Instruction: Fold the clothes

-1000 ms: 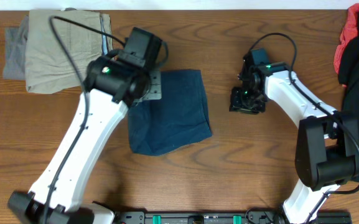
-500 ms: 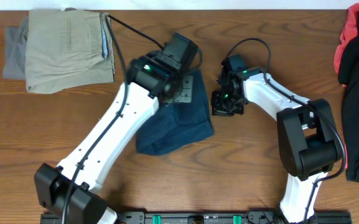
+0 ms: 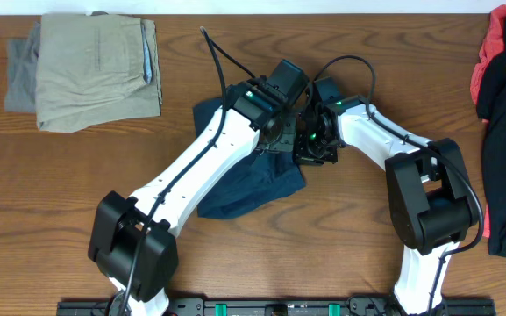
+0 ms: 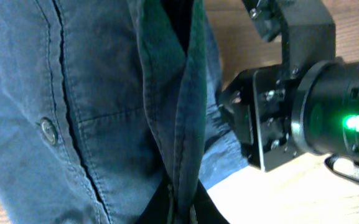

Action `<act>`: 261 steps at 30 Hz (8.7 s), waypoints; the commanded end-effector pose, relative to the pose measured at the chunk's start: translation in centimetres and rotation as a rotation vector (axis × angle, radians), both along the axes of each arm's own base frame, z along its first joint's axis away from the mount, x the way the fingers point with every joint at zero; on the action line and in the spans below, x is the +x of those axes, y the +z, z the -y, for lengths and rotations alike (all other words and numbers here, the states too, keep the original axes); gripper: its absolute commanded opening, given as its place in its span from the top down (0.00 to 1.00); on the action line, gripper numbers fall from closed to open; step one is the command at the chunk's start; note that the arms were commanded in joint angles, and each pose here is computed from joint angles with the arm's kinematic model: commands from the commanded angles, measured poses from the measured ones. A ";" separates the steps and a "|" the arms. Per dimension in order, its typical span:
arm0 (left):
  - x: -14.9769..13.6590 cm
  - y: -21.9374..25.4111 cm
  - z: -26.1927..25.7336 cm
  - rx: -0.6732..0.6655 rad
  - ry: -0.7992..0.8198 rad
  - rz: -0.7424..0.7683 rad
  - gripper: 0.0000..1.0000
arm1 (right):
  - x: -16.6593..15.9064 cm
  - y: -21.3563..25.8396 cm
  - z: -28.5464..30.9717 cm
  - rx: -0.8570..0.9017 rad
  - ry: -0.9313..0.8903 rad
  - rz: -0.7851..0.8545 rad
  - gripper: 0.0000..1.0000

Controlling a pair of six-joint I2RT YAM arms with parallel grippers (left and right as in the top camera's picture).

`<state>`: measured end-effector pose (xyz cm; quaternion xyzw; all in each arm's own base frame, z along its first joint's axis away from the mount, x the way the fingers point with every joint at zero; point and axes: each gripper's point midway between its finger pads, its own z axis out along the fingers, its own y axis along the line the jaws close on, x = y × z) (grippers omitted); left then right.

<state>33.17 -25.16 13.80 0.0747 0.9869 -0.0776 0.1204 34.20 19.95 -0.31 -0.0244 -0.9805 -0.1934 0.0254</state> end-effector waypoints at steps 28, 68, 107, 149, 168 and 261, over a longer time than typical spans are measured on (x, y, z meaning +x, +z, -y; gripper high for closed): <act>2.0 -1.9 -11.5 0.046 0.298 -0.176 0.47 | 0.9 9.6 6.4 0.076 0.080 -0.071 0.82; -1.6 -0.8 -14.8 0.077 0.263 -0.011 0.16 | -1.9 8.9 6.2 -0.383 0.196 0.039 0.01; 1.8 -12.5 -13.8 -0.161 0.088 -0.294 0.94 | 1.1 9.0 19.7 -0.473 -0.254 -0.028 0.01; 22.6 9.8 -35.6 0.300 0.273 0.631 0.94 | 1.1 9.0 19.7 -0.473 -0.254 -0.028 0.01; 23.5 9.3 -39.6 0.299 0.378 0.667 0.94 | 1.1 9.0 19.7 -0.473 -0.254 -0.028 0.01; 23.9 3.7 -35.8 -0.052 0.553 0.534 0.63 | 1.1 9.0 19.7 -0.473 -0.254 -0.028 0.01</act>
